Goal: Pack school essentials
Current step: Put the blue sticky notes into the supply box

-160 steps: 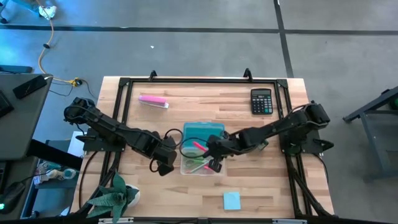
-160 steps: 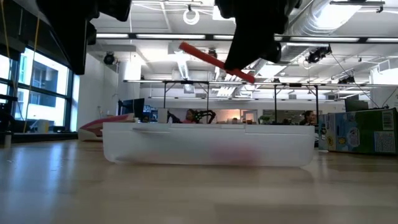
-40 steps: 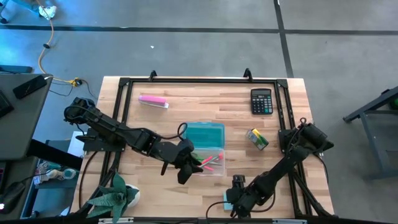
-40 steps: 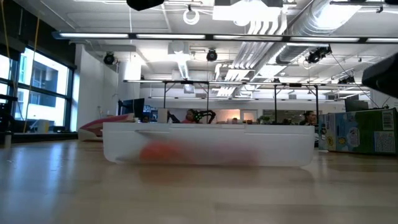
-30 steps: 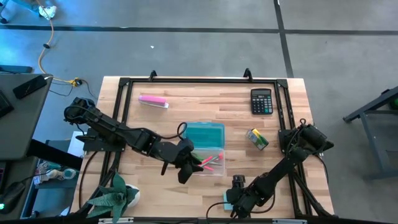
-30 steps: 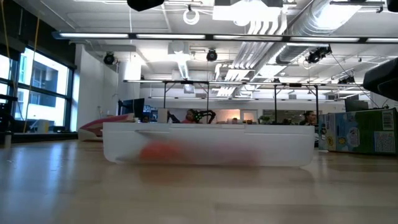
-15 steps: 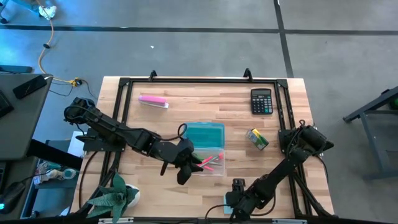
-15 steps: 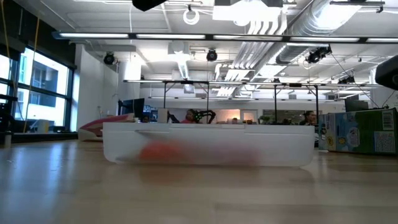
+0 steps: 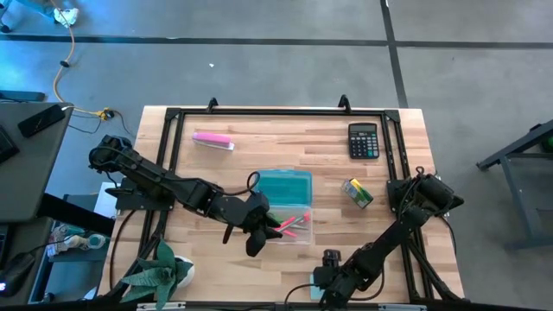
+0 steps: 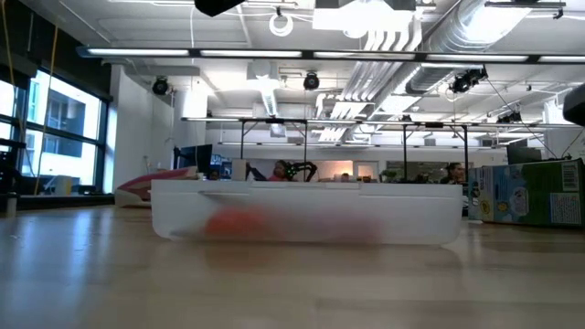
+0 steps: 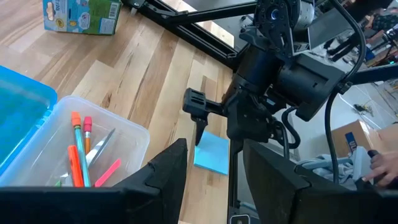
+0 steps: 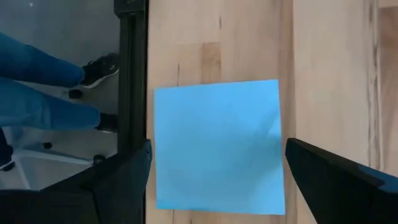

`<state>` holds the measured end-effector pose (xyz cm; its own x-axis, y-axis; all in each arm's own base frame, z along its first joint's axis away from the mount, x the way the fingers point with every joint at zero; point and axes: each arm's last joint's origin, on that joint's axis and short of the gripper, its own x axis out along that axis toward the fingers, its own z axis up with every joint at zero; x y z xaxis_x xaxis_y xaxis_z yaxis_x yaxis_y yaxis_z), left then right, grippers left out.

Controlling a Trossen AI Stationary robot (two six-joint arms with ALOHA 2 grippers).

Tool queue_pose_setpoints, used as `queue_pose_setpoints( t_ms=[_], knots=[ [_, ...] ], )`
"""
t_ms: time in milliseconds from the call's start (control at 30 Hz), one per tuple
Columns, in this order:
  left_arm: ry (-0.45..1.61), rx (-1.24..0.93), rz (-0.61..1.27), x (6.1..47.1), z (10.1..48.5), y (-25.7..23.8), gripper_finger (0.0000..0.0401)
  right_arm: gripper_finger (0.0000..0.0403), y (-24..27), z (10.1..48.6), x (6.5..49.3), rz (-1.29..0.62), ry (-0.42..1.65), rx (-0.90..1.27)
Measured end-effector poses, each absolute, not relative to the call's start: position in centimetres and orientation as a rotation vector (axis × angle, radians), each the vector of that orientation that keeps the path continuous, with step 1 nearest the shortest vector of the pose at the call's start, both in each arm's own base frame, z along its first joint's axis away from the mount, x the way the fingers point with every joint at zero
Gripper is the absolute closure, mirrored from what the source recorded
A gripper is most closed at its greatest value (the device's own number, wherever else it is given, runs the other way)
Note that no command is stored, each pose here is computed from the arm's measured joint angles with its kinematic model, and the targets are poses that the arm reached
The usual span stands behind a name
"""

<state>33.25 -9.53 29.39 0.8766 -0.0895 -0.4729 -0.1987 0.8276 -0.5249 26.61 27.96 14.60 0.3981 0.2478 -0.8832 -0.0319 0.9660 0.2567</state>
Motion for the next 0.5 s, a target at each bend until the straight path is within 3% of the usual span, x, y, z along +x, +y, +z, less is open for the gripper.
queue_pose_setpoints(
  t_ms=[500],
  knots=[
    [0.507,-0.6,0.06,33.2,29.4,-9.5,0.0256,0.0045,27.2,13.0,26.2,0.014,1.222,0.171]
  ],
)
